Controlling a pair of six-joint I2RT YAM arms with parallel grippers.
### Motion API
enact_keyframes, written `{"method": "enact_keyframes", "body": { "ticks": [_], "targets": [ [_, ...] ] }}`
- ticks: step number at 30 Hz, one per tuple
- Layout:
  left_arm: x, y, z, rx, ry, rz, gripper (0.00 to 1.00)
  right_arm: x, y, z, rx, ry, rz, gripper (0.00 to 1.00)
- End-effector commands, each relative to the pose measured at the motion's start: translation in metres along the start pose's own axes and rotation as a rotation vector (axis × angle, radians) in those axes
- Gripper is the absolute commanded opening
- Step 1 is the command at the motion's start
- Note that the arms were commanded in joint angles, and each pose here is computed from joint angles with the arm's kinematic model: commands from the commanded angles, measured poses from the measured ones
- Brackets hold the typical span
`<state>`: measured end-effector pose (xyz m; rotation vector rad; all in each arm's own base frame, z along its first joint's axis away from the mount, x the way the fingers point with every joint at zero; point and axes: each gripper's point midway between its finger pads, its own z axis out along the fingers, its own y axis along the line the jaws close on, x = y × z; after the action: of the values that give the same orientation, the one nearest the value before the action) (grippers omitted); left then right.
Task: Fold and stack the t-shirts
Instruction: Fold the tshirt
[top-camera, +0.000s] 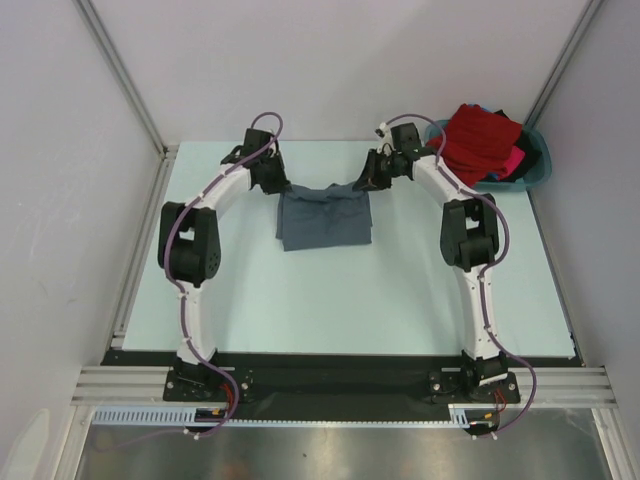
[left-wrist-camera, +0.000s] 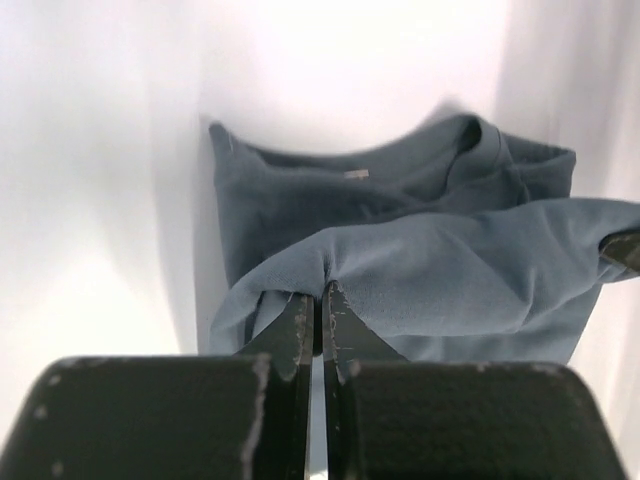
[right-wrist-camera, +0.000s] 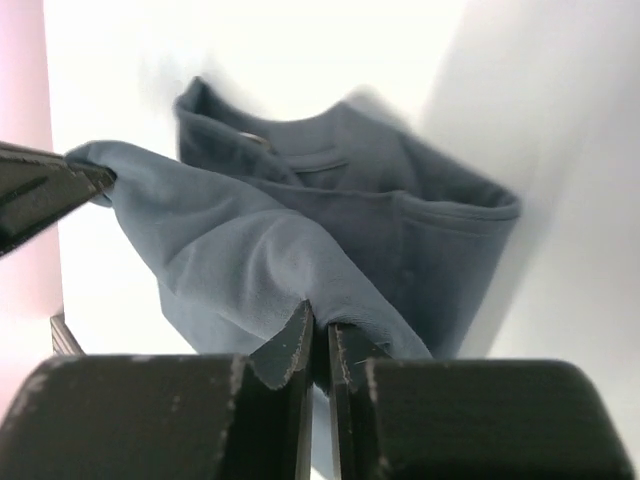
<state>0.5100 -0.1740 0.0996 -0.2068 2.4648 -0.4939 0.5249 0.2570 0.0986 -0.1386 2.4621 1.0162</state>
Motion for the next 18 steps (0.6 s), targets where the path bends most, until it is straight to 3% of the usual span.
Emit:
{"method": "enact_keyframes", "body": {
  "ticks": [1,3,4,5,8,11,18],
  "targets": [
    [-0.025,-0.006,0.008,0.072,-0.033,-0.009,0.01,-0.016,-0.002,-0.001,-0.029,-0.019,-0.009,0.13],
    [-0.024,-0.002,0.018,0.077,-0.019,-0.026,0.11,-0.017,-0.014,0.003,-0.023,-0.023,0.008,0.40],
    [-0.024,0.000,0.021,0.074,-0.021,-0.028,0.24,-0.018,-0.017,0.004,-0.027,-0.029,0.008,0.47],
    [-0.024,0.005,0.025,0.067,-0.021,-0.034,0.49,-0.021,-0.022,0.003,-0.024,-0.037,0.011,0.55],
    [-0.033,0.009,0.026,0.079,-0.057,-0.051,0.72,-0.030,-0.031,0.002,-0.023,-0.073,-0.001,0.62],
    [-0.046,0.013,0.021,0.069,-0.125,-0.054,0.80,-0.041,-0.036,-0.005,-0.003,-0.112,-0.041,0.67],
    [-0.067,-0.004,-0.027,0.112,-0.233,-0.021,0.85,-0.069,-0.012,-0.056,0.062,-0.219,-0.149,0.73]
  ]
}}
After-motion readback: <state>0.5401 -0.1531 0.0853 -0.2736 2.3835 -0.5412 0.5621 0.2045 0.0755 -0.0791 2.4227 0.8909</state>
